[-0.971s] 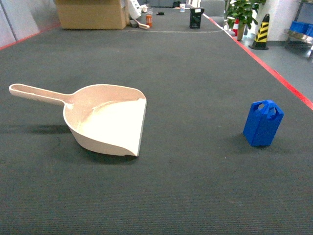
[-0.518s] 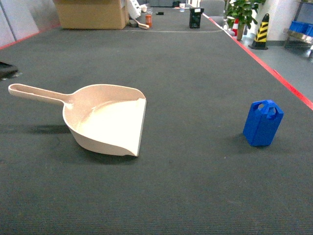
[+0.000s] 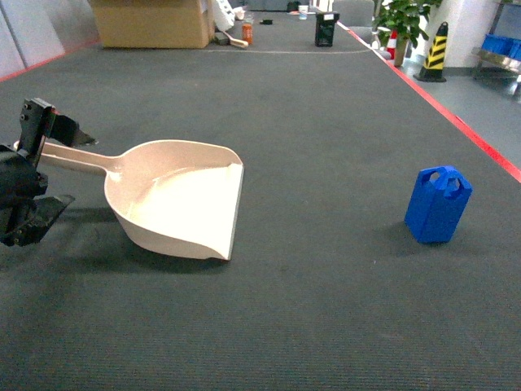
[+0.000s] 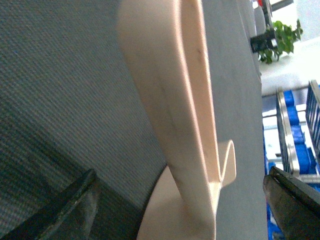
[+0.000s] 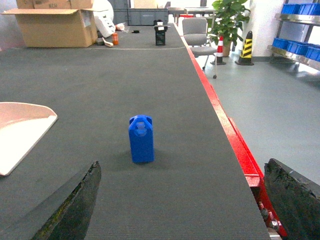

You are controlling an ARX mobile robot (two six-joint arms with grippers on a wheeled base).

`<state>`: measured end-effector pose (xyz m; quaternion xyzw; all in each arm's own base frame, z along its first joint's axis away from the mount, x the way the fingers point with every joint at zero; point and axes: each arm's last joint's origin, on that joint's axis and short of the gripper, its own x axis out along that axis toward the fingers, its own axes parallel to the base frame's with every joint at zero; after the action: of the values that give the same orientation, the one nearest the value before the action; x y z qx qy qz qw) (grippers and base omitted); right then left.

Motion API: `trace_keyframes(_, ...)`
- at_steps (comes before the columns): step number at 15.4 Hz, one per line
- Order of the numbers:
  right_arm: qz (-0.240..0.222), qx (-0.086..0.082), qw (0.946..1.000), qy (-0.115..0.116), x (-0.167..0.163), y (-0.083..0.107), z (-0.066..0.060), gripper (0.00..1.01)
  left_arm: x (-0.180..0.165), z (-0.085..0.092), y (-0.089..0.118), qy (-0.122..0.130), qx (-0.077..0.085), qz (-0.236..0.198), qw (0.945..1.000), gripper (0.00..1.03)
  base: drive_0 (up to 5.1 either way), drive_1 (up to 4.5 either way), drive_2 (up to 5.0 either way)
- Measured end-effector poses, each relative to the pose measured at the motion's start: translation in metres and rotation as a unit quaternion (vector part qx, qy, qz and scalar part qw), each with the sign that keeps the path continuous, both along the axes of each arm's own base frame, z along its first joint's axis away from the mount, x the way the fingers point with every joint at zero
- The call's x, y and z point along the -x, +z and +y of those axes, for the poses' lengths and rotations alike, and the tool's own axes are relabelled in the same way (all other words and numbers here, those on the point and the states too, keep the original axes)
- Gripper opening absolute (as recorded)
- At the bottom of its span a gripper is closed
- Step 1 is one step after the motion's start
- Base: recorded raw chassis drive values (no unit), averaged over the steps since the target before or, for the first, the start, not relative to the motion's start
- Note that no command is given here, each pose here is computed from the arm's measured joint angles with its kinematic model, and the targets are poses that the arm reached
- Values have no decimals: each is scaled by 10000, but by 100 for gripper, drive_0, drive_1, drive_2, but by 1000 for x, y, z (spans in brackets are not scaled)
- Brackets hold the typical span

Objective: Place part in tray to right shelf

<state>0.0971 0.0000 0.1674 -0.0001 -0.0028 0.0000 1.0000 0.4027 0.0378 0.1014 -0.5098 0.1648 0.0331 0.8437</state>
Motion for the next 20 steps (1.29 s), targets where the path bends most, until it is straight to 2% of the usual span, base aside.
trace_keyframes(2, 2, 0, 10000, 0, 0, 0, 0, 98, -16, 6, -4, 199, 69, -64, 9998, 98, 0, 0, 0)
trace_keyframes(4, 0, 0, 10000, 0, 0, 0, 0, 98, -30, 10, -3, 294, 215, -146, 9992, 98, 0, 0, 0)
trace_keyframes(6, 0, 0, 10000, 2, 0, 0, 0, 98, -40, 8, -3, 243, 311, -218, 9990, 94, 0, 0, 0)
trace_keyframes(10, 2, 0, 10000, 0, 0, 0, 0, 98, -48, 7, -7, 104, 413, -388, 9983, 47, 0, 0, 0)
trace_keyframes(11, 0, 0, 10000, 0, 0, 0, 0, 98, -48, 8, -9, 126, 465, -393, 9981, 35, 0, 0, 0)
trace_keyframes(12, 2, 0, 10000, 0, 0, 0, 0, 98, -48, 9, -10, 151, 586, -461, 9971, 21, 0, 0, 0)
trace_keyframes(13, 2, 0, 10000, 0, 0, 0, 0, 98, -46, 8, -7, 151, 740, -569, 9955, 17, 0, 0, 0)
trace_keyframes(17, 2, 0, 10000, 0, 0, 0, 0, 98, -35, 3, -2, 13, 737, -749, 9945, 17, 0, 0, 0)
trace_keyframes(18, 2, 0, 10000, 2, 0, 0, 0, 98, -25, -2, 7, -179, 779, -963, 9921, 17, 0, 0, 0)
trace_keyframes(20, 0, 0, 10000, 0, 0, 0, 0, 98, -7, -20, 47, -638, 808, -1737, 9794, 17, 0, 0, 0)
